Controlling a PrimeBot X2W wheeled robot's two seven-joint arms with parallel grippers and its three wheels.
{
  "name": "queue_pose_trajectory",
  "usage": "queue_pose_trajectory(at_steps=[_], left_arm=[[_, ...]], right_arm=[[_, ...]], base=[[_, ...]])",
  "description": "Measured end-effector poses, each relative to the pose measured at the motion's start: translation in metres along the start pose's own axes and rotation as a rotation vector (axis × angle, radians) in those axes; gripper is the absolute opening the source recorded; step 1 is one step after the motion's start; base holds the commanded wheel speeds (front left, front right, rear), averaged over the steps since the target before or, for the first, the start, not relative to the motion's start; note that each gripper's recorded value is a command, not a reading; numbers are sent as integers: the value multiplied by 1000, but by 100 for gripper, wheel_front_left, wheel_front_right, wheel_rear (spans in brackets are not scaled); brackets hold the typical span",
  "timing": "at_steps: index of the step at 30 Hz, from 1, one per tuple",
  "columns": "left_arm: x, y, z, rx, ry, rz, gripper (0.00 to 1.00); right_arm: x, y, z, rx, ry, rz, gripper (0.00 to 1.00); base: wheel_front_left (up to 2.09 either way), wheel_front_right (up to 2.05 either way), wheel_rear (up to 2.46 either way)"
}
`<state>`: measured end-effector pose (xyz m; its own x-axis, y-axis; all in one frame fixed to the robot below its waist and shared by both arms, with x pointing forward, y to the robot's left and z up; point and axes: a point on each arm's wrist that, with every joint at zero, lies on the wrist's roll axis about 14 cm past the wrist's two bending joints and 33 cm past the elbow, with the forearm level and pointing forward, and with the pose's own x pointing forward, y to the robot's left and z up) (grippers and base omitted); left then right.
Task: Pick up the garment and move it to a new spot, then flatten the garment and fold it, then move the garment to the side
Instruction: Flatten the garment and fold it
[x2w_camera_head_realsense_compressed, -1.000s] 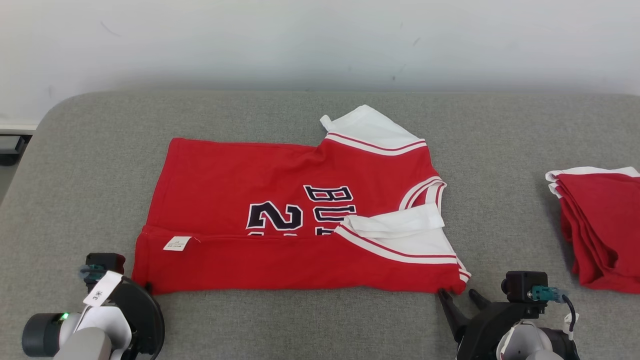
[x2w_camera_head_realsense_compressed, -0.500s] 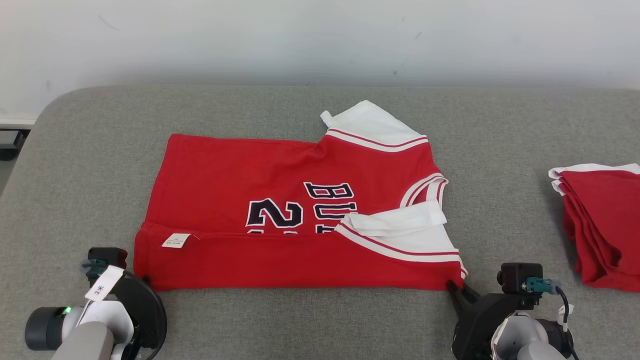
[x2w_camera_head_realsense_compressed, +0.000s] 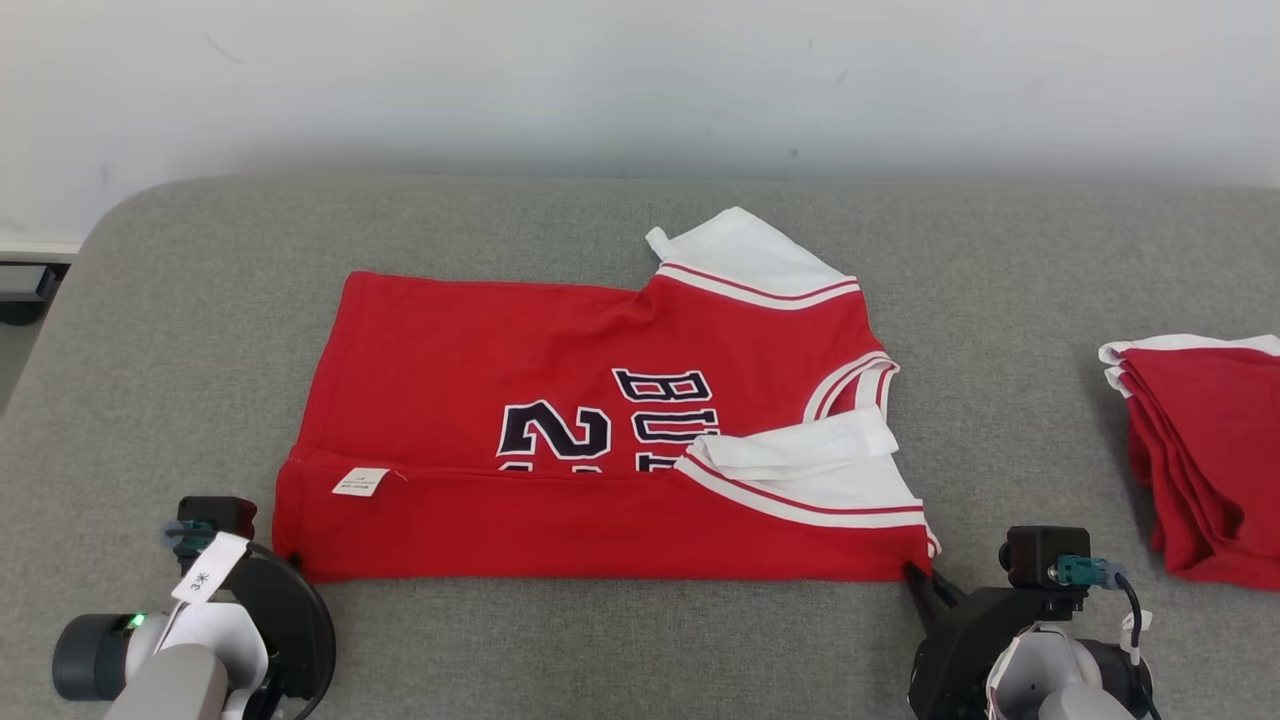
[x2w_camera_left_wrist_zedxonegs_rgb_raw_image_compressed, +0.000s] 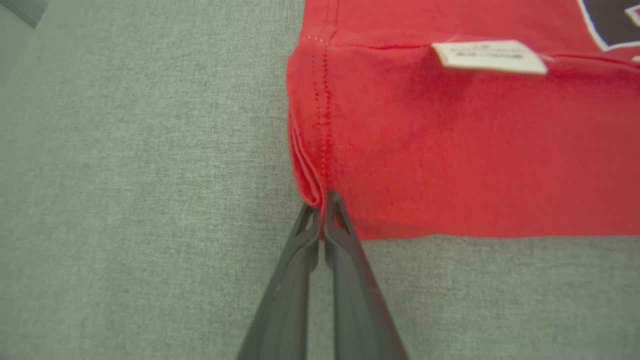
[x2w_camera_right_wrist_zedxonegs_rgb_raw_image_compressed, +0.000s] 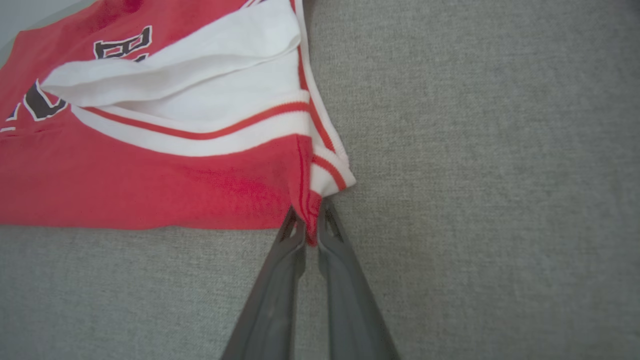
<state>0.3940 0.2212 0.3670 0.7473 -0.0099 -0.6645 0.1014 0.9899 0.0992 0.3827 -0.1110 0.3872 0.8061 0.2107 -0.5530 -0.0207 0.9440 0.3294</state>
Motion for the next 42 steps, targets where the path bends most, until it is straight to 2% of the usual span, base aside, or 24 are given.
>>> queue_pose_trajectory(at_steps=[7, 11, 15, 20, 26, 42], left_arm=[[-8, -4, -1, -1, -30, -26, 0], [-14, -7, 0, -32, -59, -38, 0], [-21, -7, -4, -88, -87, -45, 0], [-31, -17, -22, -122, -95, -85, 0], [-40, -38, -28, -126, -112, -144, 0], [-63, -44, -65, -164, -82, -144, 0]], right_arm=[[-12, 7, -2, 57, -14, 31, 0], [-23, 7, -11, 53, 11, 66, 0], [-34, 13, 0, 78, -25, 112, 0], [-53, 4, 10, 84, -63, 122, 0], [-82, -19, -19, 64, 34, 109, 0], [-116, -25, -43, 129, 157, 108, 0]], base=[[0, 0, 0], [0, 0, 0], [0, 0, 0], [0, 0, 0], [0, 0, 0], [0, 0, 0]])
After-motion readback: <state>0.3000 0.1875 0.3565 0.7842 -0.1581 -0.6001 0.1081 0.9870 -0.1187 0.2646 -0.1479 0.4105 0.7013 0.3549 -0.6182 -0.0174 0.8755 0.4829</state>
